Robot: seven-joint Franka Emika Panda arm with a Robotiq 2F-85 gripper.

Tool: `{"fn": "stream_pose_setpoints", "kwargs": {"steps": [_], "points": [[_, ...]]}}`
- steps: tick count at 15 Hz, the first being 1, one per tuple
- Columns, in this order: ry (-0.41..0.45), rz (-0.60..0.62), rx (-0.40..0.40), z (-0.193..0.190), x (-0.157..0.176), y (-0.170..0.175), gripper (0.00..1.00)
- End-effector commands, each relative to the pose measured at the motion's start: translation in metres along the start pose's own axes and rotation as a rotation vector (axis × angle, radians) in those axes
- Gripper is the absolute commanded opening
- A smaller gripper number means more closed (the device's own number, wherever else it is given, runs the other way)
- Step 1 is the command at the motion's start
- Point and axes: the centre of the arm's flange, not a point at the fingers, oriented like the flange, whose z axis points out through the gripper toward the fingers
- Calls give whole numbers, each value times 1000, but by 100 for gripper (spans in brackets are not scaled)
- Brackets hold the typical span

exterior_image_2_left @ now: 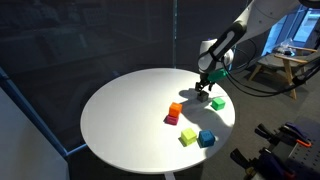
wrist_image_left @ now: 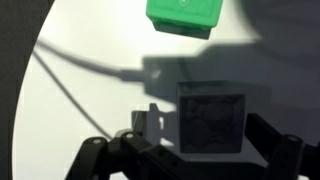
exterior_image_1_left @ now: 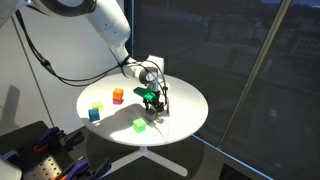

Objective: Put the grey block on the stack of blocks

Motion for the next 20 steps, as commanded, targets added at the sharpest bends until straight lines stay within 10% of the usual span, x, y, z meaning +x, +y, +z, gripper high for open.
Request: {"fn": "stream_pose_setpoints", "kwargs": {"steps": [1,8,20], "points": [[9,12,-18,6,12,-3,75],[-26,-2,-24,11,13,-7,31],[-84,-35,-38,-37,4,-18,23]]}}
